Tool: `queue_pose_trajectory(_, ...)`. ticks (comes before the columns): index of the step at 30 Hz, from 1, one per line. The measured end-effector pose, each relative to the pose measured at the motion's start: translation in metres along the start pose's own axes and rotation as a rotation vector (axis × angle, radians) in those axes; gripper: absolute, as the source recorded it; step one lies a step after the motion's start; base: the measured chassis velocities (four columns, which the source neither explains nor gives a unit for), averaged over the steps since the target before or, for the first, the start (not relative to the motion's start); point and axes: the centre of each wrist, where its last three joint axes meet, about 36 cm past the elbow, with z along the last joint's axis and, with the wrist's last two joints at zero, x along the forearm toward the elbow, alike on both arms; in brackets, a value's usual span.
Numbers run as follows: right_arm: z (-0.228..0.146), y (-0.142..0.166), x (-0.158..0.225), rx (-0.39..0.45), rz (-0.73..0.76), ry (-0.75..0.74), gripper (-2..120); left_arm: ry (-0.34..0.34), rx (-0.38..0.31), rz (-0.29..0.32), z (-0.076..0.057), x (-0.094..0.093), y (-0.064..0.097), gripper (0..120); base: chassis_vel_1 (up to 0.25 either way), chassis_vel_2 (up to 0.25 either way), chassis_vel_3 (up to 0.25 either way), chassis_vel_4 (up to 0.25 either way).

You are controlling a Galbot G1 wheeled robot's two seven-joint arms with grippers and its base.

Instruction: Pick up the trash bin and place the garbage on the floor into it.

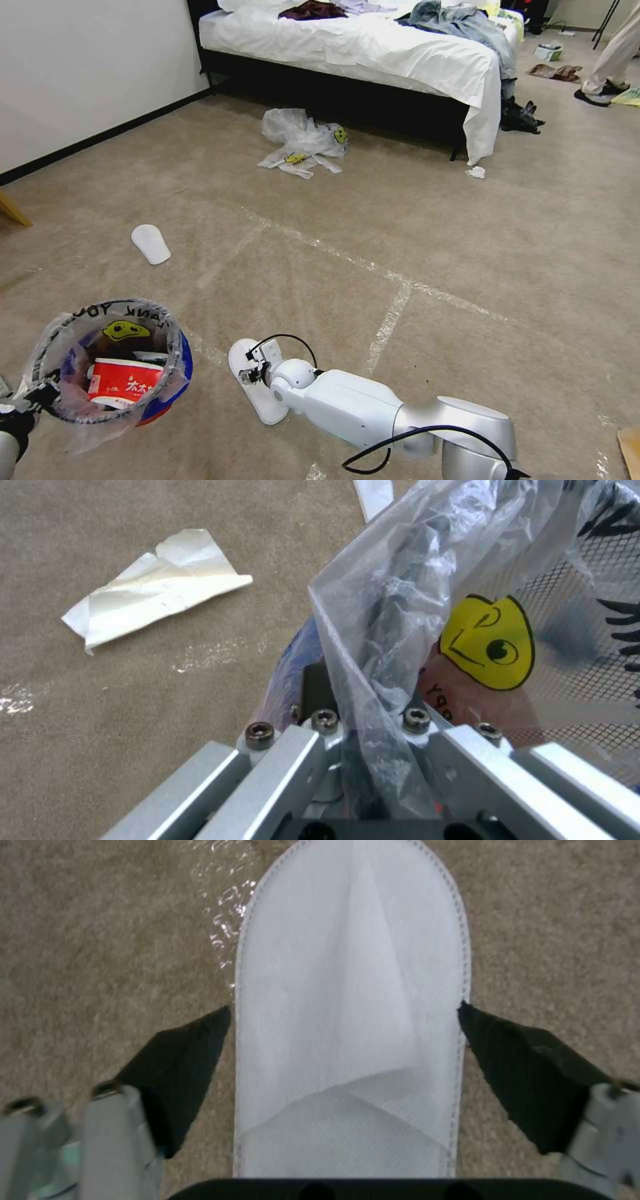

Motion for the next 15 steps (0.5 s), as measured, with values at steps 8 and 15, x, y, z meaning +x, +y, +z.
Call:
queue_pose_trajectory(8,0.0033,0.0009,-0.0025,-0.001,-0.017,0.002,99,-0.001,-0.001,-0.002,0.0004,0.0022,-0.0005,1,0.000,0.000,0.000,0.000)
queue_pose_trajectory(15,0.0051,-0.0012,-0.0061,-0.012,-0.024,0.002,100,-0.001,-0.003,-0.004,0.0007,0.0027,-0.0007,1,0.000,0.000,0.000,0.000)
